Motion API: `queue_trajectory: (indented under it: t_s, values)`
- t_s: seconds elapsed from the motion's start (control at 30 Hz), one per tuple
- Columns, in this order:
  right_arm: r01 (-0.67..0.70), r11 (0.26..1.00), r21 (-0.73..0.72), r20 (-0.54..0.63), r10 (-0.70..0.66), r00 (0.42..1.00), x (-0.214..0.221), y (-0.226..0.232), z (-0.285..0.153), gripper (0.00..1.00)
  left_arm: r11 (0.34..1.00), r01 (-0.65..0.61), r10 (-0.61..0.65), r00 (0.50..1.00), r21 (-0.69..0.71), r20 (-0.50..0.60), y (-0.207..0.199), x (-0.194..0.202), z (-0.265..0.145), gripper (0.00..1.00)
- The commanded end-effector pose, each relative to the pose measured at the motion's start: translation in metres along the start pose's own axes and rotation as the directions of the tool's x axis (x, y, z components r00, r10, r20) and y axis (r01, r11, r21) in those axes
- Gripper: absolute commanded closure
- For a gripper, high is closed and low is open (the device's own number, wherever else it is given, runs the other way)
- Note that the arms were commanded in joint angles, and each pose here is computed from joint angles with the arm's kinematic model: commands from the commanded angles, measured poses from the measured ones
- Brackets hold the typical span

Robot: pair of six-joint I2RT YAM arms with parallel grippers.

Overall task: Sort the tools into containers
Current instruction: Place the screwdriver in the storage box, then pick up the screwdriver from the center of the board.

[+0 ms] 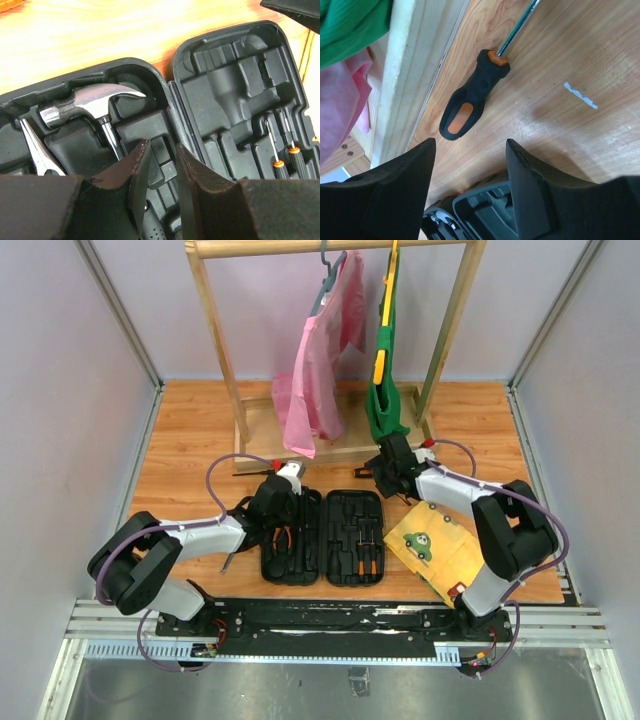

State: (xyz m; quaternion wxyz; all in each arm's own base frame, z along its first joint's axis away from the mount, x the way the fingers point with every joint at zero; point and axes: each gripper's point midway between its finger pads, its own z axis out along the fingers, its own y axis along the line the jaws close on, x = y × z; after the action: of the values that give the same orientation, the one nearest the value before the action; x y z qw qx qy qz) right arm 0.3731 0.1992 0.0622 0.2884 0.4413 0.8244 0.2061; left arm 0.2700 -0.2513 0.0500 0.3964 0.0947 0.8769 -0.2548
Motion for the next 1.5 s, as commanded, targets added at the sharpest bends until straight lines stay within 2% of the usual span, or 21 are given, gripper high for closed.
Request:
queue_trajectory:
  t_s: [0.0, 0.73, 0.9, 1.2, 1.47]
  values:
    - [-0.097, 0.993, 0.063, 0.033, 0.095, 0.995, -0.012, -0.004, 0.011, 0.41, 1.0, -0.015, 0.015, 1.0, -0.015, 0.001, 0.002, 0.001, 0.0, 0.68]
    - [-0.067, 0.966, 0.25, 0.054, 0.055, 0.997, -0.017, -0.023, 0.03, 0.44, 0.998, -0.01, 0.013, 0.999, -0.056, 0.042, 0.009, -0.008, -0.007, 0.69]
    - [-0.052, 0.963, 0.263, 0.045, 0.042, 0.998, -0.015, -0.026, 0.036, 0.52, 0.998, -0.008, 0.011, 0.999, -0.067, 0.051, 0.01, -0.01, -0.009, 0.69]
    - [-0.061, 0.964, 0.26, 0.064, 0.045, 0.997, -0.019, -0.034, 0.029, 0.75, 0.997, -0.007, 0.012, 0.998, -0.076, 0.058, 0.012, -0.011, -0.009, 0.69]
    - [-0.099, 0.985, 0.143, 0.132, 0.08, 0.988, -0.036, -0.025, 0.001, 0.8, 0.997, -0.006, 0.01, 0.998, -0.073, 0.054, 0.012, -0.01, -0.009, 0.69]
